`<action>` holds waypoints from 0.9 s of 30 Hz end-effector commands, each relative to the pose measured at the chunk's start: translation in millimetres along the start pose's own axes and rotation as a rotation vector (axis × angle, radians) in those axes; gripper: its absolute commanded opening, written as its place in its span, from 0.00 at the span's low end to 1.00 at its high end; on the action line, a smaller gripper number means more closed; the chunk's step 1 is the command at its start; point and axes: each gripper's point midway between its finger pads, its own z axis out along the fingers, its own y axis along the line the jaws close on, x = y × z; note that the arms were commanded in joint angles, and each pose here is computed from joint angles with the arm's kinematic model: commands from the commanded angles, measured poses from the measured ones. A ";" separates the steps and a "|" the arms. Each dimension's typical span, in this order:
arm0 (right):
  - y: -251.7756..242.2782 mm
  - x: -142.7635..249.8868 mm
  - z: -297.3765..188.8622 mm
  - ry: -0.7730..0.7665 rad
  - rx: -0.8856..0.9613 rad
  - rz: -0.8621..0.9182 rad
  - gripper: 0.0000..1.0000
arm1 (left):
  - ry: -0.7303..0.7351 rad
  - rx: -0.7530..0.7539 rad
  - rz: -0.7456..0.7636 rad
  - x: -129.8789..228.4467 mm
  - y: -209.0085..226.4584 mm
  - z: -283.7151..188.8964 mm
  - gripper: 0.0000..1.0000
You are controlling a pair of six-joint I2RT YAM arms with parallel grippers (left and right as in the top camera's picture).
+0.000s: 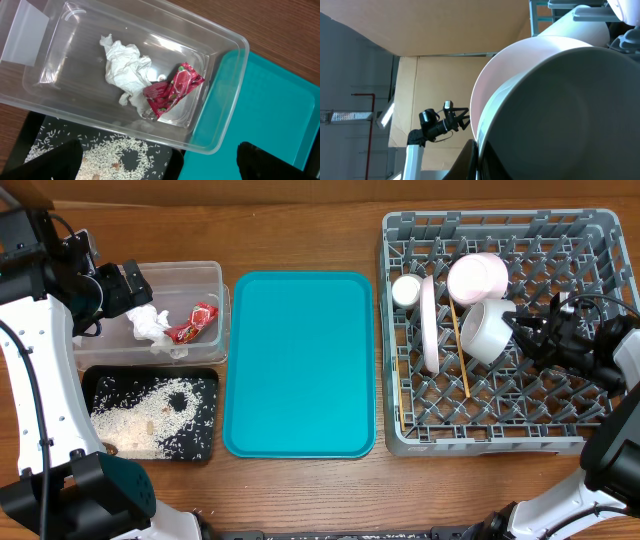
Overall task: Sort waste into correct bins and load items into the dishwasher
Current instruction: 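Lower the white bowl into the rack and tilt it upright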
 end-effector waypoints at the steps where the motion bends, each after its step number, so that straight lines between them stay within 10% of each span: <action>1: 1.3 2.3 -0.1 -0.011 -0.032 0.031 0.04 | -0.040 0.014 0.001 -7.4 -5.0 -12.6 1.00; 27: 31.5 -18.9 2.0 -0.001 -0.033 -0.011 0.04 | -0.040 0.014 0.001 -7.4 -5.0 -12.6 1.00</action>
